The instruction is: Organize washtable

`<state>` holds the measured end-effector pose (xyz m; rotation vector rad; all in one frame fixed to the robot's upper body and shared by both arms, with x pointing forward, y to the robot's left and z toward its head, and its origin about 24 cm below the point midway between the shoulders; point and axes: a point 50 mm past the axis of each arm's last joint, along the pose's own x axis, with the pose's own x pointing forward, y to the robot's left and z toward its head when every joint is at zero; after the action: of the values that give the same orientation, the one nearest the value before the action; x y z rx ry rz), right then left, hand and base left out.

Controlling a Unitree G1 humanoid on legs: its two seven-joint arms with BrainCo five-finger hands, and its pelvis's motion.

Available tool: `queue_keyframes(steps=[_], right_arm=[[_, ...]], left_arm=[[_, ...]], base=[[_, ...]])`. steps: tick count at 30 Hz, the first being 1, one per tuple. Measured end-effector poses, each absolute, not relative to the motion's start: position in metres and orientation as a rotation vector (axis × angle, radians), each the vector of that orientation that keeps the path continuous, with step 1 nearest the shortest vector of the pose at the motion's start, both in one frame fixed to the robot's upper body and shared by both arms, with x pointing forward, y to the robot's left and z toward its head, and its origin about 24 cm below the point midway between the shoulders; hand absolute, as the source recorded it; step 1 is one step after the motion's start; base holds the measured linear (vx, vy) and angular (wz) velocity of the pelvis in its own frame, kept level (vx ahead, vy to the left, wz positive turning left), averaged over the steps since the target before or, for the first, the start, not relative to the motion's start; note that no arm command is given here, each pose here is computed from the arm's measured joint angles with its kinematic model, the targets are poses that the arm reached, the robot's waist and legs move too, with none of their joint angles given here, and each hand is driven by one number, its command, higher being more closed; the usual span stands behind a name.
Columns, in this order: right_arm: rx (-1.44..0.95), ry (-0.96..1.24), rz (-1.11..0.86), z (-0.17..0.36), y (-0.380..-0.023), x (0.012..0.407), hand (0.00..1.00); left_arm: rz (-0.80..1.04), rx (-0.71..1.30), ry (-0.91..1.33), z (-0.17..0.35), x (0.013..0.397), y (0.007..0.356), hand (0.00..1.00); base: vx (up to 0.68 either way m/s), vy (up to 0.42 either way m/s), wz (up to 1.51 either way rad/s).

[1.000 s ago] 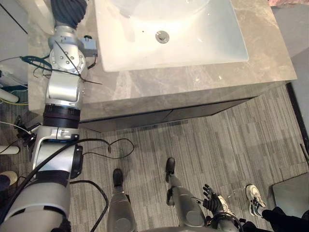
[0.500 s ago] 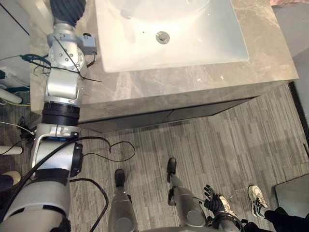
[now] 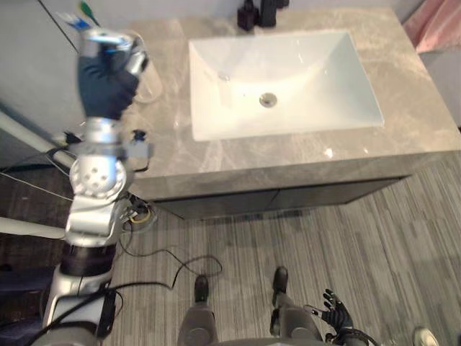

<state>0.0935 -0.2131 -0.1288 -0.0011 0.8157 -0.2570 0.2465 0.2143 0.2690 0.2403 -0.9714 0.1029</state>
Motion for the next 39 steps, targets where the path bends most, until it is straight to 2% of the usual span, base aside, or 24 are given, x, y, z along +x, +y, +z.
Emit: queue_keyframes(steps=[5, 8, 15, 16, 19, 20, 21, 22, 24, 27, 33, 39], right_arm=[[0.005, 0.834, -0.281, -0.130, -0.216, 0.090, 0.00], [0.024, 0.843, -0.275, -0.132, -0.207, 0.089, 0.00], [0.052, 0.870, -0.279, -0.136, -0.198, 0.079, 0.00], [0.053, 0.873, -0.279, -0.136, -0.198, 0.078, 0.00], [0.057, 0.887, -0.283, -0.138, -0.198, 0.075, 0.00], [0.060, 0.899, -0.286, -0.139, -0.198, 0.073, 0.00], [0.064, 0.916, -0.288, -0.141, -0.197, 0.069, 0.00], [0.065, 0.921, -0.288, -0.142, -0.196, 0.069, 0.00], [0.067, 0.946, -0.291, -0.145, -0.195, 0.065, 0.00], [0.084, 0.961, -0.295, -0.148, -0.188, 0.067, 0.00], [0.087, 0.977, -0.302, -0.152, -0.182, 0.071, 0.00], [0.074, 0.954, -0.319, -0.150, -0.192, 0.084, 0.00]], left_arm=[[0.339, 0.332, -0.885, 0.241, 0.200, 0.265, 1.00], [0.531, 0.310, -0.684, 0.194, 0.166, 0.294, 1.00], [0.921, 0.156, -0.222, 0.092, 0.085, 0.319, 1.00], [0.986, 0.107, -0.129, 0.069, 0.072, 0.322, 0.00], [1.100, -0.039, 0.149, 0.000, 0.049, 0.318, 0.00], [1.115, -0.117, 0.295, -0.033, 0.043, 0.308, 0.00], [1.089, -0.176, 0.453, -0.064, 0.036, 0.294, 0.00], [1.082, -0.187, 0.486, -0.070, 0.034, 0.291, 0.00], [0.988, -0.265, 0.805, -0.122, 0.017, 0.254, 0.00], [0.911, -0.299, 1.037, -0.149, -0.001, 0.226, 0.00], [0.857, -0.362, 1.156, -0.163, -0.009, 0.208, 0.00], [0.796, -0.374, 1.091, -0.164, 0.033, 0.203, 0.00]], base=[[0.02, -0.004, 0.20], [0.00, -0.008, 0.21], [-0.01, -0.004, 0.29], [0.00, -0.005, 0.19], [0.00, -0.018, 0.25], [0.01, -0.019, 0.24], [0.00, -0.014, 0.23], [0.00, -0.009, 0.22], [0.00, 0.003, 0.19], [-0.01, 0.015, 0.21], [0.03, 0.000, -0.02], [0.02, 0.036, -0.01]])
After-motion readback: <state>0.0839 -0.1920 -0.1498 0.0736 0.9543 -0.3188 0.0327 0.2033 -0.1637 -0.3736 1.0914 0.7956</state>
